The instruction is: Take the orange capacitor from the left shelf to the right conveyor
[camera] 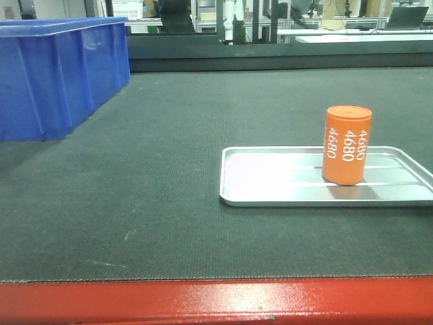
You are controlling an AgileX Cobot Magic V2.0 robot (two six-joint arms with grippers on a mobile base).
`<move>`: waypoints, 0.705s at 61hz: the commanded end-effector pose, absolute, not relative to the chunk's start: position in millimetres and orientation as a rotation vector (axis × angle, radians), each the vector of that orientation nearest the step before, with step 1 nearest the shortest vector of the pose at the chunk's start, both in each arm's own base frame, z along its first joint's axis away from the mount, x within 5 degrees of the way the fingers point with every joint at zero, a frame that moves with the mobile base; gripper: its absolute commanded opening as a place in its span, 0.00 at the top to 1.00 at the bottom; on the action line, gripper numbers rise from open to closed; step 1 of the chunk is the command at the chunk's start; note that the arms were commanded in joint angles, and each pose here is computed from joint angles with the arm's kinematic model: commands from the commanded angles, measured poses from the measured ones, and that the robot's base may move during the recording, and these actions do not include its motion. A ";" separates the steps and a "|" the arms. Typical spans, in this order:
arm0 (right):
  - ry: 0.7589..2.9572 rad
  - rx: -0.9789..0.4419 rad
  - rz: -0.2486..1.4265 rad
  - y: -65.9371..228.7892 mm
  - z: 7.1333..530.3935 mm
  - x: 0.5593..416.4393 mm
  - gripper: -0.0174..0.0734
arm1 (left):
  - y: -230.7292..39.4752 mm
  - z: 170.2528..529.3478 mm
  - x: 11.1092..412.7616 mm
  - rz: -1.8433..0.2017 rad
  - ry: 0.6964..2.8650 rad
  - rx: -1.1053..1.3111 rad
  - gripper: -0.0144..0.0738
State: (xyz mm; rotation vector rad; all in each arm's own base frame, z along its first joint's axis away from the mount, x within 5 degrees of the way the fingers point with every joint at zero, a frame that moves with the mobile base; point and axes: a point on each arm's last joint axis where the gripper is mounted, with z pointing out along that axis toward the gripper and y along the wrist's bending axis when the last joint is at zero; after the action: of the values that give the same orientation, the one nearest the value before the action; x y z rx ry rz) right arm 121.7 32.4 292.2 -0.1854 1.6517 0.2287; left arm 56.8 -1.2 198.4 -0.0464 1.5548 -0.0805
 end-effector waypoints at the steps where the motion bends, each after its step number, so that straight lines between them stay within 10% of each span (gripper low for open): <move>1: 1.546 -0.184 0.240 32.9 308.7 121.4 0.77 | -1.3 212.3 54.1 -0.087 1.434 -0.042 0.96; 43: 1.523 0.049 0.016 -1.4 211.2 53.7 0.76 | -1.3 212.3 54.1 -0.087 1.434 -0.042 0.96</move>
State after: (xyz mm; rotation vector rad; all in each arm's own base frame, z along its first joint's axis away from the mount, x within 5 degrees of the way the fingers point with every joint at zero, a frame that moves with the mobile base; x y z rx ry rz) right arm 56.2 -1.0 207.4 0.0514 1.6348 0.0343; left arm 56.8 -1.2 198.4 -0.0464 1.5548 -0.0805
